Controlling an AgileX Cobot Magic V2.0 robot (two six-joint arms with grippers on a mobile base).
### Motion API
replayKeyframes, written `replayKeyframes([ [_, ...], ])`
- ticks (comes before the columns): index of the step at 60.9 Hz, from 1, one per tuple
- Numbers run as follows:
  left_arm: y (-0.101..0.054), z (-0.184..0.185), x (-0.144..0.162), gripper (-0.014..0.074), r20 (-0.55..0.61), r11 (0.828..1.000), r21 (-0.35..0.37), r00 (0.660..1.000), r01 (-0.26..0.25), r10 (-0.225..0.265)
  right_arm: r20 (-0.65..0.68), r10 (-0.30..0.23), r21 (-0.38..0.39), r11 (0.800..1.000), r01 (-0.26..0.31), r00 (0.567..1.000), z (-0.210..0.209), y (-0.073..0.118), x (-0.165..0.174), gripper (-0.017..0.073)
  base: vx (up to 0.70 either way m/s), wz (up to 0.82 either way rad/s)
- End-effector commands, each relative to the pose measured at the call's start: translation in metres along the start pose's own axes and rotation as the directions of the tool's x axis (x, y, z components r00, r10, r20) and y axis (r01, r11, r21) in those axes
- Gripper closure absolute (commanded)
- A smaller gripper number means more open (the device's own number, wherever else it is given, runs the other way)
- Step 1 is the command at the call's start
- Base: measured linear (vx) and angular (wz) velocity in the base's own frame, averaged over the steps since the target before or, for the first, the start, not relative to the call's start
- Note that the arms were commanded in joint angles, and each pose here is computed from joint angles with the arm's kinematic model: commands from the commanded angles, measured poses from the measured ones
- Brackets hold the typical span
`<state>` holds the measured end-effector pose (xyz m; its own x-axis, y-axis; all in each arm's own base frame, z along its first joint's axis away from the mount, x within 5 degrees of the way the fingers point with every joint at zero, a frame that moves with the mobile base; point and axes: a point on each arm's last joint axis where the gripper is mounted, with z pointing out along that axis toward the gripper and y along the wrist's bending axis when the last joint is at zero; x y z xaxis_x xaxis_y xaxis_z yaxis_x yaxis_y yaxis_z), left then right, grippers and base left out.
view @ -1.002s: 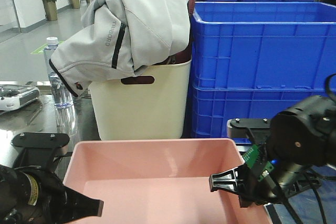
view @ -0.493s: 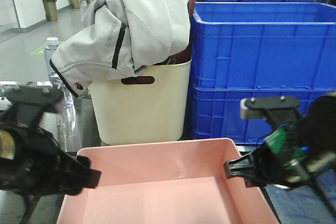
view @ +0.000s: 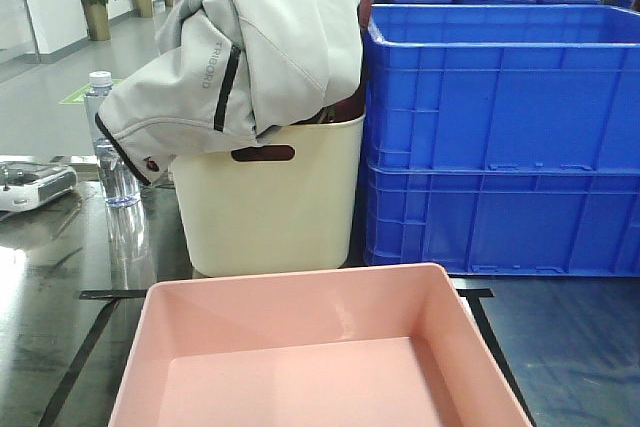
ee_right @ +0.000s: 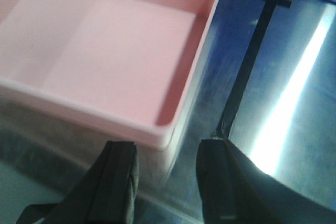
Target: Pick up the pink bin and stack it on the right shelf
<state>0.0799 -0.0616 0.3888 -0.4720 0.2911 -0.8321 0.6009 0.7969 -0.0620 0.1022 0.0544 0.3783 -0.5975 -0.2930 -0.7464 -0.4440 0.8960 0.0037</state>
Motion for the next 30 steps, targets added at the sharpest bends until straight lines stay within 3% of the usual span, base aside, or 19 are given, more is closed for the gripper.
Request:
replayKeyframes([
  [1,-0.003,-0.009,0.010,0.0149,0.109,0.999,0.028,0.994,-0.021,0.018,0.089,-0.037,-0.007,0.999,0.038,0.995,-0.011,-0.001,0.015,0.0243,0.00,0.00],
  [9,-0.001,-0.006,0.042,0.0263,0.142,1.000,0.011,0.990,-0.011,0.009,0.094,-0.034,-0.009,0.999,0.035,0.995,-0.011,-0.002,0.050,0.0302,0.00,0.00],
  [18,0.005,0.006,0.065,0.0430,0.186,0.998,-0.025,0.981,0.051,-0.046,0.076,-0.033,-0.007,0.999,0.034,0.997,-0.003,-0.003,0.077,0.0406,0.00,0.00],
  [30,0.011,0.024,0.080,0.0589,0.180,0.996,-0.090,0.984,0.002,0.015,0.021,-0.035,-0.009,0.999,0.035,0.999,0.013,-0.003,0.093,0.0556,0.00,0.00],
])
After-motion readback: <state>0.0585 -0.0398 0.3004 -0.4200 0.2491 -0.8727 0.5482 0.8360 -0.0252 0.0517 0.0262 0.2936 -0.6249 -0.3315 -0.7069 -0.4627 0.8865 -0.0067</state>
